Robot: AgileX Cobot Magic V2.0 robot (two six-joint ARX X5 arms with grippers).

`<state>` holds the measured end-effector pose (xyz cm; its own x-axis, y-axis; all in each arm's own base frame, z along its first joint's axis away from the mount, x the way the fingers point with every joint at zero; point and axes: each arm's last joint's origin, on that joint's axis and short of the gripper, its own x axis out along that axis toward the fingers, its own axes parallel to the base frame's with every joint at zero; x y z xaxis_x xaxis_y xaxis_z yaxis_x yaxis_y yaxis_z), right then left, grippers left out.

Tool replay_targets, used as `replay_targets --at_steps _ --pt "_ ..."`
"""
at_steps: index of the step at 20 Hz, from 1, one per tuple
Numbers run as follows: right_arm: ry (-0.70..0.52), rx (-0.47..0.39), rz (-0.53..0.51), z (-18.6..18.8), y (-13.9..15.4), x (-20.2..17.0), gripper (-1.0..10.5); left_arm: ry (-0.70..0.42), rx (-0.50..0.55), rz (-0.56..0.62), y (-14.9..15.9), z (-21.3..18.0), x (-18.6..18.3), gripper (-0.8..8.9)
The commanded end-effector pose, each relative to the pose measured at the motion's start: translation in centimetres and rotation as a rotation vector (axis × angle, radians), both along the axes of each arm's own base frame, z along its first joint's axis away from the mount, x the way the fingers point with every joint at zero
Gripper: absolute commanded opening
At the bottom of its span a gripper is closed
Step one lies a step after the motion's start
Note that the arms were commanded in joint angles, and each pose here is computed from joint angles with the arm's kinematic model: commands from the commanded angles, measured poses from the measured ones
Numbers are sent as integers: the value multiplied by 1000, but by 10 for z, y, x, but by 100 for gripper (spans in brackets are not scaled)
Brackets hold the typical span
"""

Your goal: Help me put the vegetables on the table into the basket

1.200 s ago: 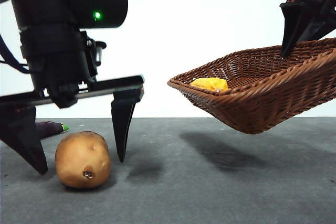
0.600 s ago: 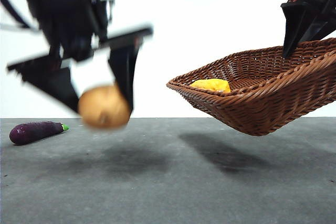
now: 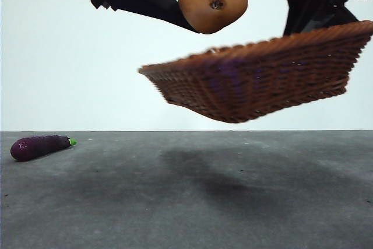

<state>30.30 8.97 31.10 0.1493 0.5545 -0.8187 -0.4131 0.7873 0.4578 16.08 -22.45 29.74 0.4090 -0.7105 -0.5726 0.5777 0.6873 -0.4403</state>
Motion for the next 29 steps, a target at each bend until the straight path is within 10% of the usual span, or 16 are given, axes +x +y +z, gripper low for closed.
replay_targets --at_steps 1,5,12,18,29 --pt "25 16 31 -4 16 -4 -17 -1 54 -12 -2 -8 1 7" --pt "15 -32 36 -4 40 -10 -17 26 146 -6 -3 -21 3 566" --pt "-9 -97 -4 -4 47 -12 -17 14 178 -16 -1 -9 6 606" --pt "4 -127 -70 -5 25 -5 -17 -223 595 213 39 48 26 597" --pt "-10 -132 -92 -5 10 1 -17 84 653 528 182 -13 160 598"
